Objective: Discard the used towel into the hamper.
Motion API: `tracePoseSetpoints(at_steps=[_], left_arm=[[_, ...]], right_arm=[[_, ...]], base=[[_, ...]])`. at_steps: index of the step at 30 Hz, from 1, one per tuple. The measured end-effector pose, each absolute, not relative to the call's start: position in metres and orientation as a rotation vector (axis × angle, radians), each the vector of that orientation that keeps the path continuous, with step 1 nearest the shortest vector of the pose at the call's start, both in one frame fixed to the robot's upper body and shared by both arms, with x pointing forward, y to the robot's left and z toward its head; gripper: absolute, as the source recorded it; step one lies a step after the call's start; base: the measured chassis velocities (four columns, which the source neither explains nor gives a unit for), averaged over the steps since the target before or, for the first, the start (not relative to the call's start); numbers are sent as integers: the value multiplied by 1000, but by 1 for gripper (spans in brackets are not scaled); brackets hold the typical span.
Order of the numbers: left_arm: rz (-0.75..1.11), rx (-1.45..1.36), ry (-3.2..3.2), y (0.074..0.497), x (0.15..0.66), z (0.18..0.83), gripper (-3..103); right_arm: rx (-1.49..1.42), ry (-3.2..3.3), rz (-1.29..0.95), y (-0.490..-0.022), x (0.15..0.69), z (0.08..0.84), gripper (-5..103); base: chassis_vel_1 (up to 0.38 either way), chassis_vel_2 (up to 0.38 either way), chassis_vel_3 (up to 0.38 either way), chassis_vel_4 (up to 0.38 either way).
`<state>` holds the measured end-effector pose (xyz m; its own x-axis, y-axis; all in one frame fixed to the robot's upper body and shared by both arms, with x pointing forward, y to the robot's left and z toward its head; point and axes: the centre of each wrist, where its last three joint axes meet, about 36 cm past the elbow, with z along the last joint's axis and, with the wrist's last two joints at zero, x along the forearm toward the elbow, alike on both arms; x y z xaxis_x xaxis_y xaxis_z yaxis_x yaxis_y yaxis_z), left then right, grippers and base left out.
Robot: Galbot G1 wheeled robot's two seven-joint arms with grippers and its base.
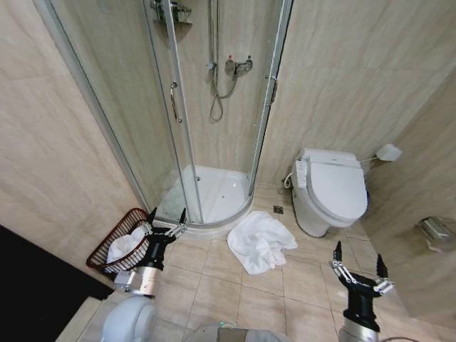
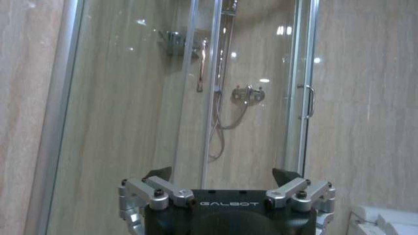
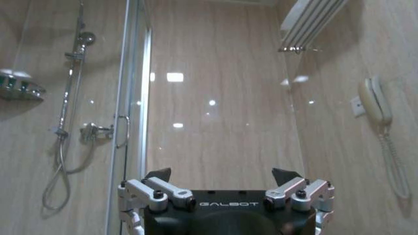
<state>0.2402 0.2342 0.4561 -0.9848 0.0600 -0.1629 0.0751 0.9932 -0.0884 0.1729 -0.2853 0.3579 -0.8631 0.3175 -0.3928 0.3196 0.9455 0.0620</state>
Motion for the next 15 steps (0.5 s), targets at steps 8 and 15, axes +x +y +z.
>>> tracePoseSetpoints(at_steps=[8,15], left_arm=[[-141,101,2976,234,240,456,100],[-141,102,2976,234,240,456,100]], right_arm=[[492,2685,-9,-289,172,357,100],[500,2678,-10,-290,170,355,100]], base=[[0,0,0,0],[0,0,0,0]])
